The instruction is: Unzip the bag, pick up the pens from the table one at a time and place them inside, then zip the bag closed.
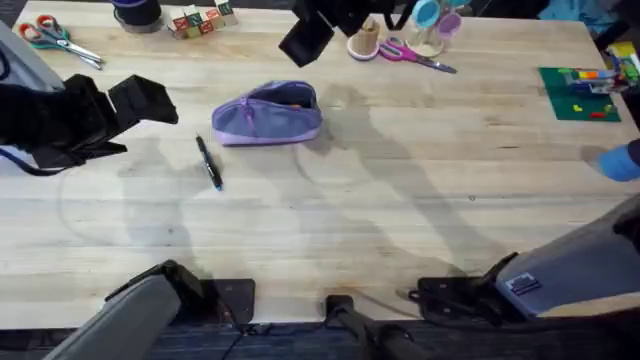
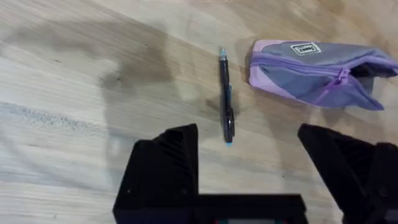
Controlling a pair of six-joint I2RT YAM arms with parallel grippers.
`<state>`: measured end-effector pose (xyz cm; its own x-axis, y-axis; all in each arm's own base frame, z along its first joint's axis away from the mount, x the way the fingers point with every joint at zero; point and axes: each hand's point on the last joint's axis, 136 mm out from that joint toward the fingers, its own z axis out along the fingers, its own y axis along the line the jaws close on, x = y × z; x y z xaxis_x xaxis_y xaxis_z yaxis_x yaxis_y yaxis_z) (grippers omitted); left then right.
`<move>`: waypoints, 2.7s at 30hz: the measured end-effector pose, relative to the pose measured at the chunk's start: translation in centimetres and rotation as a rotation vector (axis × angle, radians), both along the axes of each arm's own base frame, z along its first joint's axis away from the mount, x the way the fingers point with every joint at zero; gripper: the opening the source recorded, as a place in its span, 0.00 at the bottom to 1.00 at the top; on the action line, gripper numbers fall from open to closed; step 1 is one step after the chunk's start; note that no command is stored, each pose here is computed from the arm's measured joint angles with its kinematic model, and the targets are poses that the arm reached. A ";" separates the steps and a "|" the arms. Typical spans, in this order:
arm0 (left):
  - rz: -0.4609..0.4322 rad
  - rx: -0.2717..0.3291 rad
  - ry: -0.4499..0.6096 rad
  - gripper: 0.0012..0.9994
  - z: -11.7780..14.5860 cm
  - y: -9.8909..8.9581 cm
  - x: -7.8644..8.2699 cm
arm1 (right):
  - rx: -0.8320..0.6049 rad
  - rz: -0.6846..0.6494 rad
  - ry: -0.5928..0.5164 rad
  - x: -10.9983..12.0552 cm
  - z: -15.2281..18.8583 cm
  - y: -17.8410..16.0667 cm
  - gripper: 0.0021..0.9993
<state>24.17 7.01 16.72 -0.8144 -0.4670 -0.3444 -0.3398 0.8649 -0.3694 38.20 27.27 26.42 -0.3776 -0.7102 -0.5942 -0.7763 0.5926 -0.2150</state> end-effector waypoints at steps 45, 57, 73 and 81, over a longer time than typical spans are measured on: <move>-0.132 0.246 0.201 1.00 -12.7 -4.5 2.7 | 0.017 -0.065 -0.027 1.0 1.6 -2.8 1.00; -0.121 0.276 0.217 0.84 -13.2 -3.9 2.7 | 0.019 -0.065 -0.030 1.1 1.7 -2.8 1.00; -0.116 0.250 0.197 0.05 -13.1 -4.3 3.6 | 0.019 -0.065 -0.030 1.1 1.7 -2.8 1.00; -0.117 0.248 0.233 0.04 -12.8 -4.2 3.6 | 0.020 -0.065 -0.031 1.0 1.7 -2.8 1.00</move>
<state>27.74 2.80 3.90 -0.9274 -0.2913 -0.2346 -0.2833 0.9566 -0.0679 39.25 24.48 28.16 -0.4037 -0.6723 -0.6205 -0.7288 0.6463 -0.2261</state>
